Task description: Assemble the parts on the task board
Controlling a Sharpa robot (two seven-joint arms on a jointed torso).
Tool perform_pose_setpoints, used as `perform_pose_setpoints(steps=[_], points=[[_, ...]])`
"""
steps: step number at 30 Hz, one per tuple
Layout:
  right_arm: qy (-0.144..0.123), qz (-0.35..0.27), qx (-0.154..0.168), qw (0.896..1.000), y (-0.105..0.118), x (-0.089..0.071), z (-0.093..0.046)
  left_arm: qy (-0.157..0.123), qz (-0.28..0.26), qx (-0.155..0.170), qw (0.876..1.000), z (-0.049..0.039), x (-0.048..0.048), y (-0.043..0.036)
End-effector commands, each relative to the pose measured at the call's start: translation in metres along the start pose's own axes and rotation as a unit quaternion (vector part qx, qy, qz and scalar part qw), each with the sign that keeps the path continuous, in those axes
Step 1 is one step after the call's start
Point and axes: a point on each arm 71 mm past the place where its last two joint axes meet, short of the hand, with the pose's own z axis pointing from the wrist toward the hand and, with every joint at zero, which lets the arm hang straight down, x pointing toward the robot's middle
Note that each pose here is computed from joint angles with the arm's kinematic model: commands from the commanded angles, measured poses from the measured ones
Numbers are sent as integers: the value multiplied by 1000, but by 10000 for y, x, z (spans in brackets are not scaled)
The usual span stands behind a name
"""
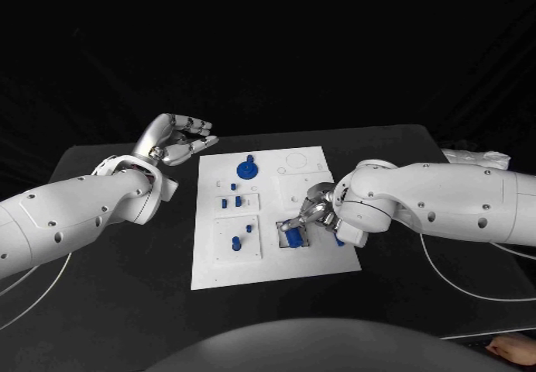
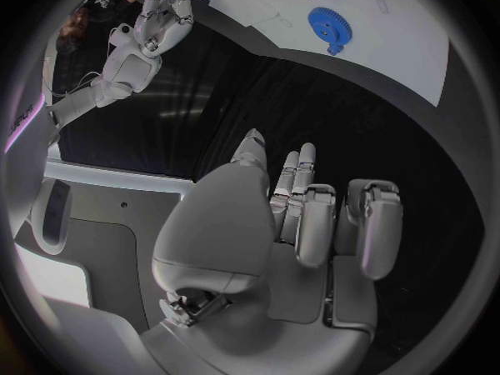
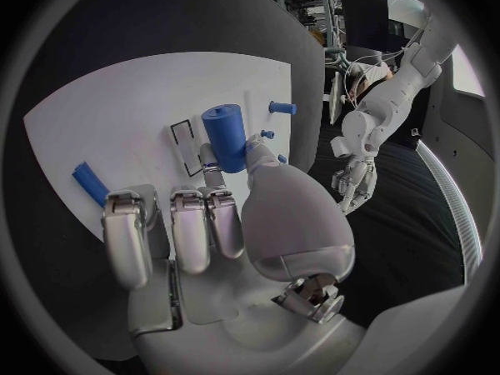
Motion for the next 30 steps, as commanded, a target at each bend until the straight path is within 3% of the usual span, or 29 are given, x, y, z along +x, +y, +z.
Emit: perform_pose_setpoints(steps=[1, 30], points=[[2, -20, 2, 1000, -4, 6, 3, 4, -2, 3, 1000, 5, 6, -9], [4, -37, -4, 999, 52, 62, 29, 6, -2, 3, 1000, 9, 14, -12]])
